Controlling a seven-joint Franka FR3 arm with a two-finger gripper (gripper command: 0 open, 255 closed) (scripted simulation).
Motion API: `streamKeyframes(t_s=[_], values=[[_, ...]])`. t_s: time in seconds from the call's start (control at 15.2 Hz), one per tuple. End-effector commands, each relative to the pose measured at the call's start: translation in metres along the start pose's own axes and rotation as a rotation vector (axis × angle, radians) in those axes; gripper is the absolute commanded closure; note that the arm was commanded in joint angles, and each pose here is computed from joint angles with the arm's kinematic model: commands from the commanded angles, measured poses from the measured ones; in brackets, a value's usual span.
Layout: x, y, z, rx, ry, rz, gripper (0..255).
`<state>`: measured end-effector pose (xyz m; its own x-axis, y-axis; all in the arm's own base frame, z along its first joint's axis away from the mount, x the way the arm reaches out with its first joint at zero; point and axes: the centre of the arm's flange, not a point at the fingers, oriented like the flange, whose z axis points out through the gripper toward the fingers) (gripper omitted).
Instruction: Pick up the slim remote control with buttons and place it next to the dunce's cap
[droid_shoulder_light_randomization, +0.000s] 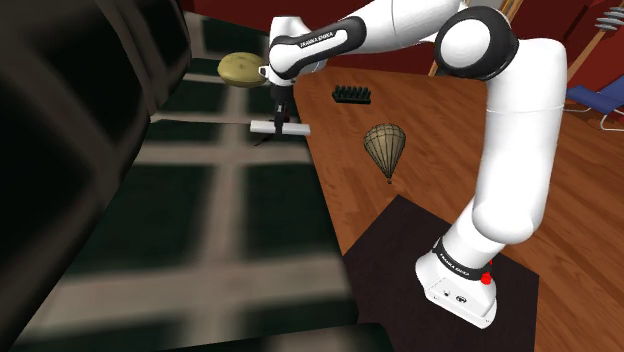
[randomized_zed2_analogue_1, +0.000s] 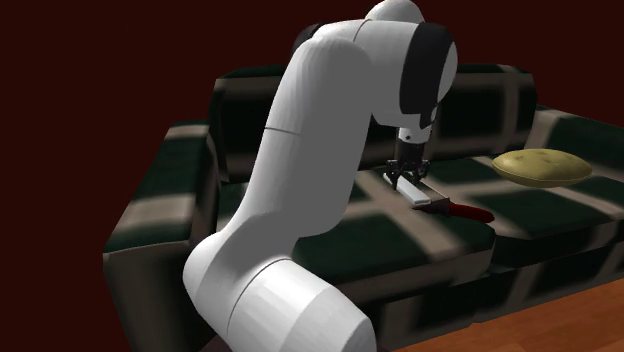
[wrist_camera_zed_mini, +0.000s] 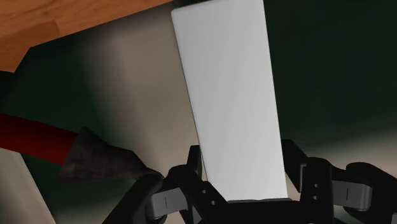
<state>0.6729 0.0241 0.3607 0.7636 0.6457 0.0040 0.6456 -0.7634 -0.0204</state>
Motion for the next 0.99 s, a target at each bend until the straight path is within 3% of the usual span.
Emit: streamKeyframes(t_s=[0.0,0.92], values=[[-0.008,0.025,-0.001,0.000,0.000,-0.001,255],[-0.009,0.028,0.068,0.000,0.000,-0.001,255]])
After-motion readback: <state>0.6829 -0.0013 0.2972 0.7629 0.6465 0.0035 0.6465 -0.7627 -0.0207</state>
